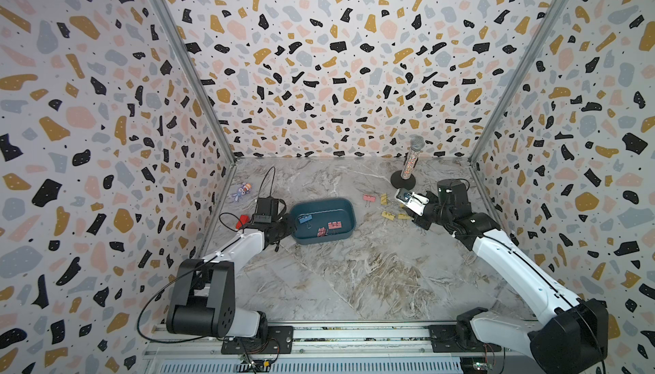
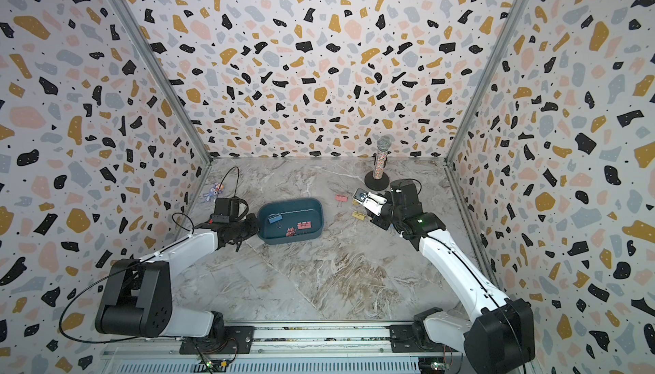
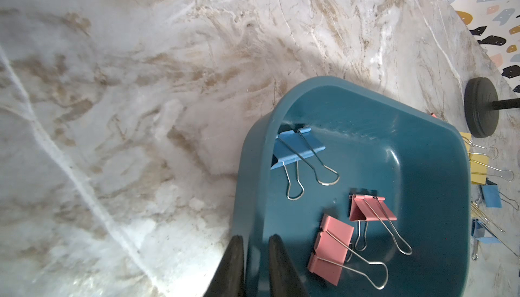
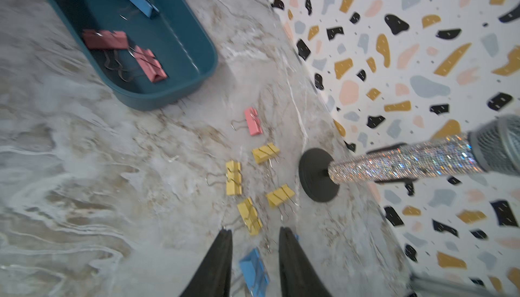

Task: Take out the binder clips from the storage box
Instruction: Pick up the binder clip from the storage box.

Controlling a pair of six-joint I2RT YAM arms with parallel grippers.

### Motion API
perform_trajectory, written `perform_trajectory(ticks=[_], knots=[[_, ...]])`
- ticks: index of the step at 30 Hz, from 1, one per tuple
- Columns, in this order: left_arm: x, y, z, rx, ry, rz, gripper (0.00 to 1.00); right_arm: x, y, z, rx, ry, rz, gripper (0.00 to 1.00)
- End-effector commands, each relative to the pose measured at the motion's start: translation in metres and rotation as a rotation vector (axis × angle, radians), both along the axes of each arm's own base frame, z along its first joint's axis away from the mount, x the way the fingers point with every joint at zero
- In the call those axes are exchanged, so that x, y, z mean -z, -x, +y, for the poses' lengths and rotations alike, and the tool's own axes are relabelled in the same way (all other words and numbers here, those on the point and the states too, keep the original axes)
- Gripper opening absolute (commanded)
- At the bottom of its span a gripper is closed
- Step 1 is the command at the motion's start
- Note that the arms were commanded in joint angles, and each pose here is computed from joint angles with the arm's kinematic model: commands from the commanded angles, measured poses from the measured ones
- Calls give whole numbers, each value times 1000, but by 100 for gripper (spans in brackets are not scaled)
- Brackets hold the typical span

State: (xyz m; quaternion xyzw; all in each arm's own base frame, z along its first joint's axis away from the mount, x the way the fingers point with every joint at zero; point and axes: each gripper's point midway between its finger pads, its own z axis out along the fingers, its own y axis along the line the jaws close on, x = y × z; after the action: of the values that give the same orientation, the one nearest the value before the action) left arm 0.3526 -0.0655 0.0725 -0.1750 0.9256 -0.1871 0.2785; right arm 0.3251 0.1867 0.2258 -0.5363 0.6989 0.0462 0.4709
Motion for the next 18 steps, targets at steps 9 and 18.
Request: perform_trajectory(ticks=[9, 18], knots=[[-4, -3, 0, -12, 11, -23, 20, -1, -1, 133, -413, -117, 28, 34], [-6, -3, 0, -15, 15, -28, 20, 40, -35, 215, -534, -64, 67, 24]])
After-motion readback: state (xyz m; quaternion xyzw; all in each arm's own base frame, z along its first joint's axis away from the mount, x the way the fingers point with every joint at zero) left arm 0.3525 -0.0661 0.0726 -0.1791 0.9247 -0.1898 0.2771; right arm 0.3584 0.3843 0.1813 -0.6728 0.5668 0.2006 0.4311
